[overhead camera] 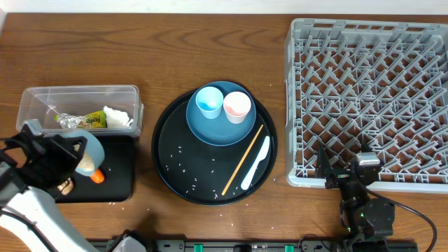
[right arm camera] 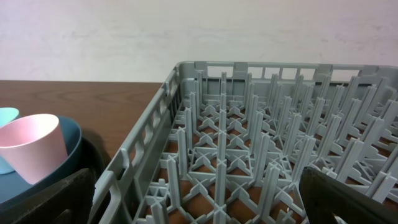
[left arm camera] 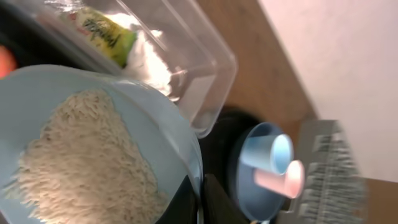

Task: Sort waste into correct bins and load items into the dishwasher rack
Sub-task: 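Tip the bowl with the left gripper to pour rice onto the tray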

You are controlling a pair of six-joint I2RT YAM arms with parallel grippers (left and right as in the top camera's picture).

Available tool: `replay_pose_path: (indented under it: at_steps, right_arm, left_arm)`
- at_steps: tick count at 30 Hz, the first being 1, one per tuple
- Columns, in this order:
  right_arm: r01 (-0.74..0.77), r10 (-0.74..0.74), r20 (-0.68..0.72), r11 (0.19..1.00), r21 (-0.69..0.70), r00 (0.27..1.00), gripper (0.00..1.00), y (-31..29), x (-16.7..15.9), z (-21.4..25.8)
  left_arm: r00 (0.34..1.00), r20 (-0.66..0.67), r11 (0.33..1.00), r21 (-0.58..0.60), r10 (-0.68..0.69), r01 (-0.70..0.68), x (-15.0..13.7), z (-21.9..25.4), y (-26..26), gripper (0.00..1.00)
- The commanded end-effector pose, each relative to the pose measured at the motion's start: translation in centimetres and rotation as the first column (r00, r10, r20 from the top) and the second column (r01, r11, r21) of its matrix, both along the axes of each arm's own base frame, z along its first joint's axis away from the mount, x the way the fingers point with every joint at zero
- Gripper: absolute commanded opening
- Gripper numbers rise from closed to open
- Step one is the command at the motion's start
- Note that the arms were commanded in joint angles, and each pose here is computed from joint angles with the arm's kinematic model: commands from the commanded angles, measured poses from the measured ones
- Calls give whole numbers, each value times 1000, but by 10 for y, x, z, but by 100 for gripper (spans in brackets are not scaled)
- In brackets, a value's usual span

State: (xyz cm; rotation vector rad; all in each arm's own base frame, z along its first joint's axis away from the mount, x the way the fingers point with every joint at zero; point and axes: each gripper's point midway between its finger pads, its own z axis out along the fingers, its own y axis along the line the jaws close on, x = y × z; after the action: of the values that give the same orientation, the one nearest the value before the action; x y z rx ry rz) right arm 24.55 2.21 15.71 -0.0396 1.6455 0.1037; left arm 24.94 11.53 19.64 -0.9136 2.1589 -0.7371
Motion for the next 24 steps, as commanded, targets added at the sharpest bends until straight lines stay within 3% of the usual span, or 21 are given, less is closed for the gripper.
replay_pose_path:
  at_steps: [1, 7, 11, 24]
  right_arm:
    - [-5, 5, 2, 1000, -7, 1000, 99, 1, 0, 0]
    - [-5, 5, 1, 1000, -7, 1000, 99, 1, 0, 0]
    - [-5, 5, 1, 1000, -7, 1000, 99, 1, 0, 0]
    - [-5, 5, 1, 1000, -7, 1000, 99, 1, 0, 0]
  left_arm:
    - [991, 127, 991, -124, -36, 52, 9, 8, -1, 6]
    - [945, 328, 955, -279, -6, 103, 14, 17, 23, 6]
    - [938, 345, 931, -353, 39, 91, 8, 5, 33, 6]
    - [879, 470, 922, -369, 81, 113, -2, 19, 37, 6]
